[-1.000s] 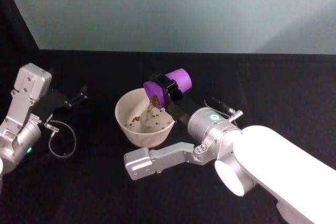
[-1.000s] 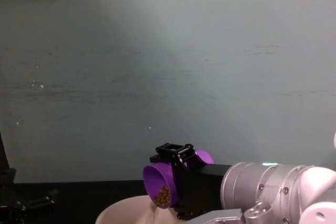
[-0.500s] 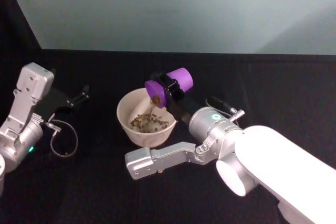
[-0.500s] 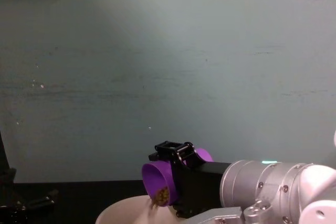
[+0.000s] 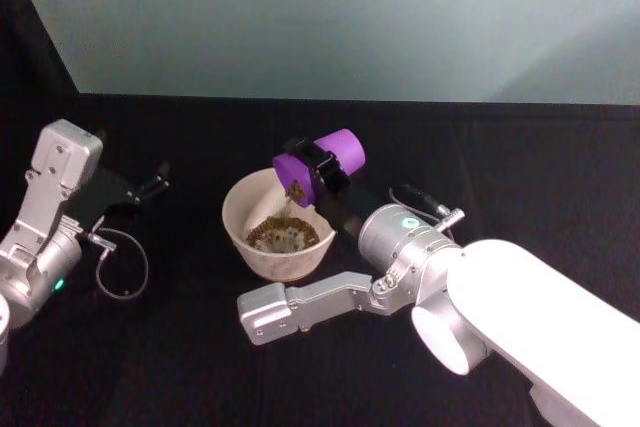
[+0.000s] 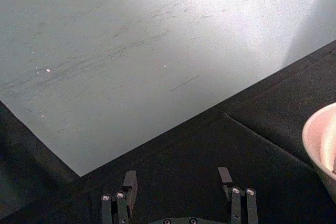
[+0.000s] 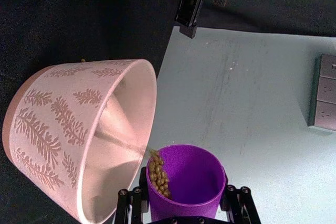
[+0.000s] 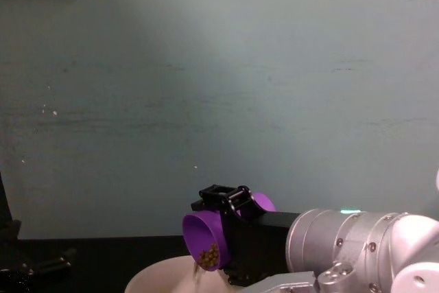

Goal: Pick up the cup and pour the mung beans from the cup into the bowl.

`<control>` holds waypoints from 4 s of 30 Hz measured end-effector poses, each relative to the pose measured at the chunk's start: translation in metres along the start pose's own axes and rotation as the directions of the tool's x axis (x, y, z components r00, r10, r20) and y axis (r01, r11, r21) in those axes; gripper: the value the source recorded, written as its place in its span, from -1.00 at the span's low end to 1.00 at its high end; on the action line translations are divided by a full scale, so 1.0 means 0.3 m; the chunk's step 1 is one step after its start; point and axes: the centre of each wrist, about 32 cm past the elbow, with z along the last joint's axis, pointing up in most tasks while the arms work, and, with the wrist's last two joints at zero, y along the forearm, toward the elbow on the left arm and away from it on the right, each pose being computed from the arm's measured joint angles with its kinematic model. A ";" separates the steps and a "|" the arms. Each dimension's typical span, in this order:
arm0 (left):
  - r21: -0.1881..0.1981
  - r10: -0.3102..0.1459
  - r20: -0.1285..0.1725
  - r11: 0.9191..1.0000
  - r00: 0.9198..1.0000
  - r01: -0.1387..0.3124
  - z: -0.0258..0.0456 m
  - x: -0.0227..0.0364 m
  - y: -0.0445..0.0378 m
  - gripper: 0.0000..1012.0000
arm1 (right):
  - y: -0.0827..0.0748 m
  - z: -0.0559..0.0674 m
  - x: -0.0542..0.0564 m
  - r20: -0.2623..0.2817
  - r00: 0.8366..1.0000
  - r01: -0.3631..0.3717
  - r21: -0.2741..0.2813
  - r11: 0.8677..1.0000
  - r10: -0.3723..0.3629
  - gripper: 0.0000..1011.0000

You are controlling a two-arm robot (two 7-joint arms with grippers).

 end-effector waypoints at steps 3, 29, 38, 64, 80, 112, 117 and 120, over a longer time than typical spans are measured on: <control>0.000 0.000 0.000 1.000 1.000 0.000 0.000 0.000 0.000 0.98 | 0.000 -0.001 0.000 0.005 1.000 0.000 0.001 1.000 0.000 0.45; 0.000 0.000 0.000 1.000 1.000 0.000 0.000 0.000 0.000 0.98 | -0.001 0.001 -0.001 0.031 1.000 -0.001 0.005 1.000 0.001 0.44; 0.000 0.000 0.000 1.000 1.000 0.000 0.000 0.000 0.000 0.98 | -0.002 -0.001 -0.001 0.032 0.999 -0.001 0.005 1.000 0.001 0.45; 0.000 0.000 0.000 1.000 1.000 0.000 0.000 0.000 0.000 0.98 | -0.002 0.013 0.003 0.106 0.994 0.005 -0.003 1.000 -0.005 0.45; 0.000 0.000 0.000 1.000 1.000 0.000 0.000 0.000 0.000 0.98 | -0.006 0.032 0.006 0.193 0.981 0.013 -0.003 1.000 -0.012 0.45; 0.000 0.000 0.000 1.000 1.000 0.000 0.000 0.000 0.000 0.98 | -0.021 0.076 -0.010 0.597 0.800 0.064 0.003 0.998 -0.053 0.45; 0.000 0.000 0.000 1.000 1.000 0.000 0.000 0.000 0.000 0.98 | -0.023 0.082 -0.017 0.652 0.756 0.065 0.018 0.998 -0.061 0.45; 0.000 0.000 0.000 1.000 1.000 0.000 0.000 0.000 0.000 0.98 | -0.024 0.082 -0.020 0.667 0.742 0.064 0.021 0.998 -0.062 0.45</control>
